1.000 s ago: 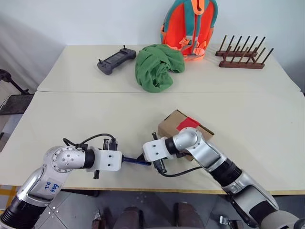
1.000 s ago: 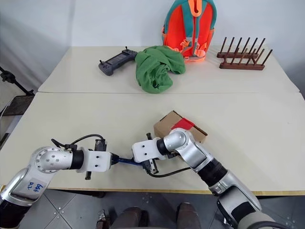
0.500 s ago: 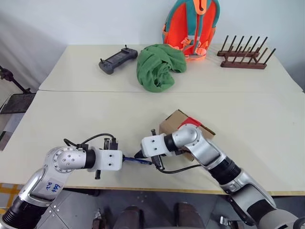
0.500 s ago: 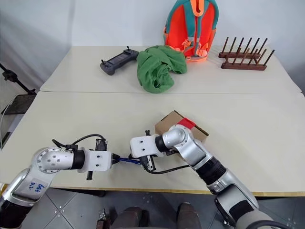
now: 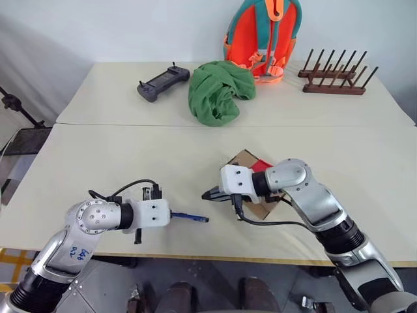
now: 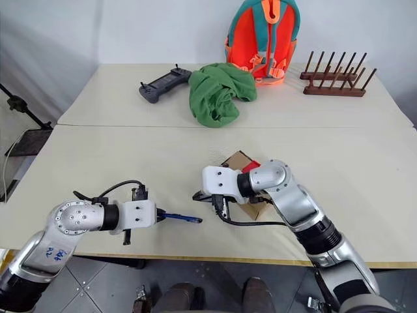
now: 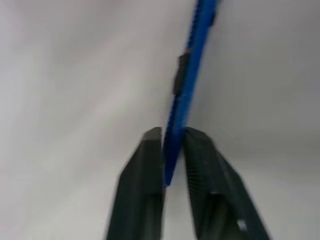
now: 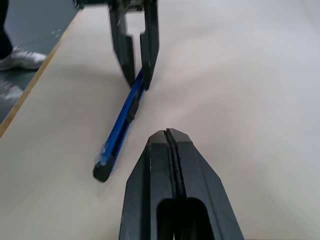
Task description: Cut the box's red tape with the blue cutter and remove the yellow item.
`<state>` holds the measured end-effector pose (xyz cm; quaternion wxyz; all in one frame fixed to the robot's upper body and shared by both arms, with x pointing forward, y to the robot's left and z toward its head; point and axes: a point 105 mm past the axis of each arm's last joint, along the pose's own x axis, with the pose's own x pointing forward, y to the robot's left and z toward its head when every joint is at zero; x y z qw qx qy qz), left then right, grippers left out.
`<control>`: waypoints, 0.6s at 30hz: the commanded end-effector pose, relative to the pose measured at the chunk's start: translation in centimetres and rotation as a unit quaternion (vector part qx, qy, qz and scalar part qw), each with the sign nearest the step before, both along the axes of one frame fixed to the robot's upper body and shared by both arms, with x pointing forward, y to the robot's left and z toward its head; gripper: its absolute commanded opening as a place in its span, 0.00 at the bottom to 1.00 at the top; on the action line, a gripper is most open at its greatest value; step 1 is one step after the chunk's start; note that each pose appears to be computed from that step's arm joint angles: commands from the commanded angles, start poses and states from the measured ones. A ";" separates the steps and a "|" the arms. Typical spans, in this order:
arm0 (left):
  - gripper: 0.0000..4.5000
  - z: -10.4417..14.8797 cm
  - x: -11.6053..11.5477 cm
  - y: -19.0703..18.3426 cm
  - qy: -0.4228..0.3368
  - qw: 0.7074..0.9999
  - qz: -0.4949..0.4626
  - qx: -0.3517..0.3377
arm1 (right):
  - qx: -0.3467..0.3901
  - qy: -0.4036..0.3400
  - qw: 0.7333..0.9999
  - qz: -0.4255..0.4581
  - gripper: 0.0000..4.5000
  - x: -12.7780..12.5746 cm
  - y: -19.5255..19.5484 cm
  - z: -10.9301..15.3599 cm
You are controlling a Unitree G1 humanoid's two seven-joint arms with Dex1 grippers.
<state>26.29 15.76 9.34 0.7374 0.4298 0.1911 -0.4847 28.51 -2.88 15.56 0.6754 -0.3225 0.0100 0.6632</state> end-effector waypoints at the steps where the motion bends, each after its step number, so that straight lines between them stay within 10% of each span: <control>1: 0.44 -4.8 -1.9 1.7 0.124 0.990 0.058 0.044 | 0.021 -0.013 1.000 -0.003 0.00 -0.3 -0.2 1.3; 10: 0.98 -3.9 -1.5 1.3 0.105 0.991 0.080 0.030 | 0.024 -0.012 1.000 -0.011 0.00 -0.3 -0.4 1.3; 18: 0.99 -3.1 -1.7 -0.3 0.152 0.985 0.058 -0.054 | 0.028 -0.016 0.999 -0.018 0.00 0.0 -0.4 1.4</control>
